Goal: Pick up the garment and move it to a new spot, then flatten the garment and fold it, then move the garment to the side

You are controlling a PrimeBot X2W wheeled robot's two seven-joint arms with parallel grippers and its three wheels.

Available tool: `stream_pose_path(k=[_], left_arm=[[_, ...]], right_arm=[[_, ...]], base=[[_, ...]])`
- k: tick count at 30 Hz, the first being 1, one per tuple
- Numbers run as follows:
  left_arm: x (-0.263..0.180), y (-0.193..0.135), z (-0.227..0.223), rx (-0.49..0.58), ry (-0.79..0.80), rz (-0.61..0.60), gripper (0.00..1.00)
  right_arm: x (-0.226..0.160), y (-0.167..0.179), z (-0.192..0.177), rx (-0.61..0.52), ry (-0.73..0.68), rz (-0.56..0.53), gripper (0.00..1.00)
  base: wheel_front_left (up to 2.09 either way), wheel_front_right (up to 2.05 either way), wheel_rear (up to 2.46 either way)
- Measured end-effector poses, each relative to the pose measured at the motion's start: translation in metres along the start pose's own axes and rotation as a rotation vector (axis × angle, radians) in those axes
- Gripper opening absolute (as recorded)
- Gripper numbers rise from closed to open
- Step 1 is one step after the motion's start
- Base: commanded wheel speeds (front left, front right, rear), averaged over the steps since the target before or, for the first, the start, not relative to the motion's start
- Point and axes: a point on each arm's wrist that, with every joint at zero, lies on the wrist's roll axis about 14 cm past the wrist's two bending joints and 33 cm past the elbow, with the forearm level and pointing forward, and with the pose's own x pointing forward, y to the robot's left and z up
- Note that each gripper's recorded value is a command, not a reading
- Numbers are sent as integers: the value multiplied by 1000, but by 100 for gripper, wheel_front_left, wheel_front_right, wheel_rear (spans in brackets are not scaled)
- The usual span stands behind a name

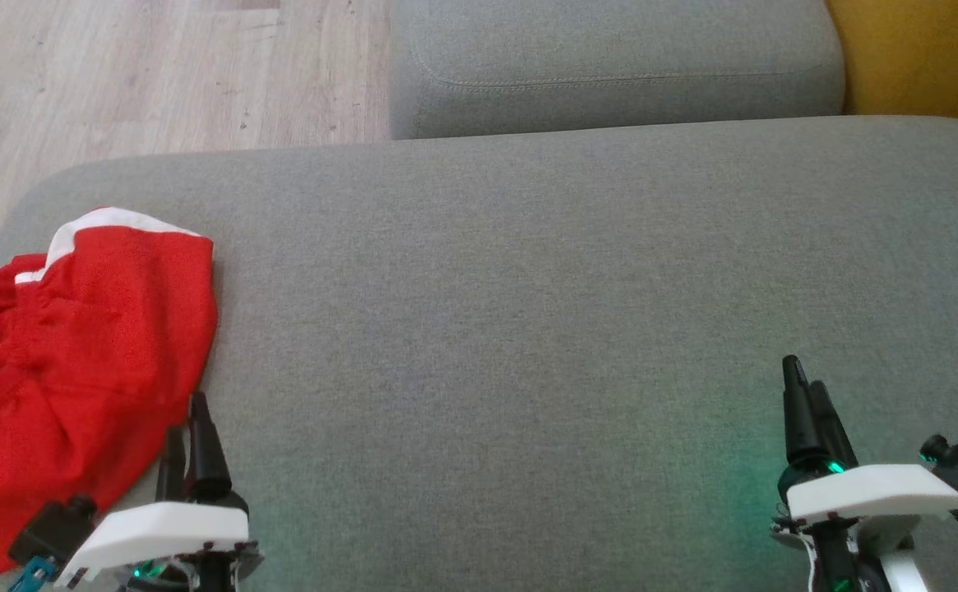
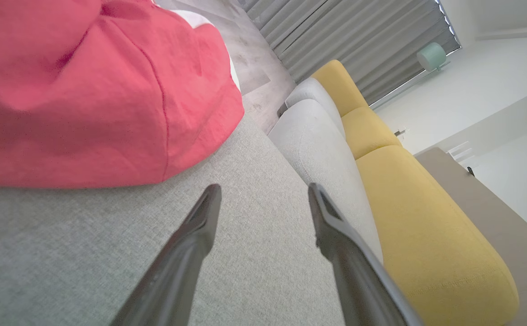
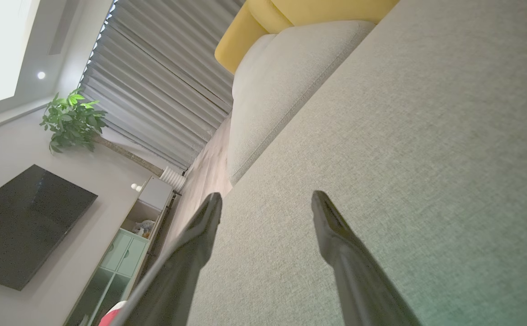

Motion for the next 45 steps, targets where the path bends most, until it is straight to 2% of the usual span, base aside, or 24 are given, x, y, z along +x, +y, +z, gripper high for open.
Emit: stream_pose_path(k=[45], left_arm=[[-6,-44,6,548,-126,-134,100]], right_arm=[[2,36,-5,-564,-47,142,100]], base=[[0,0,0]])
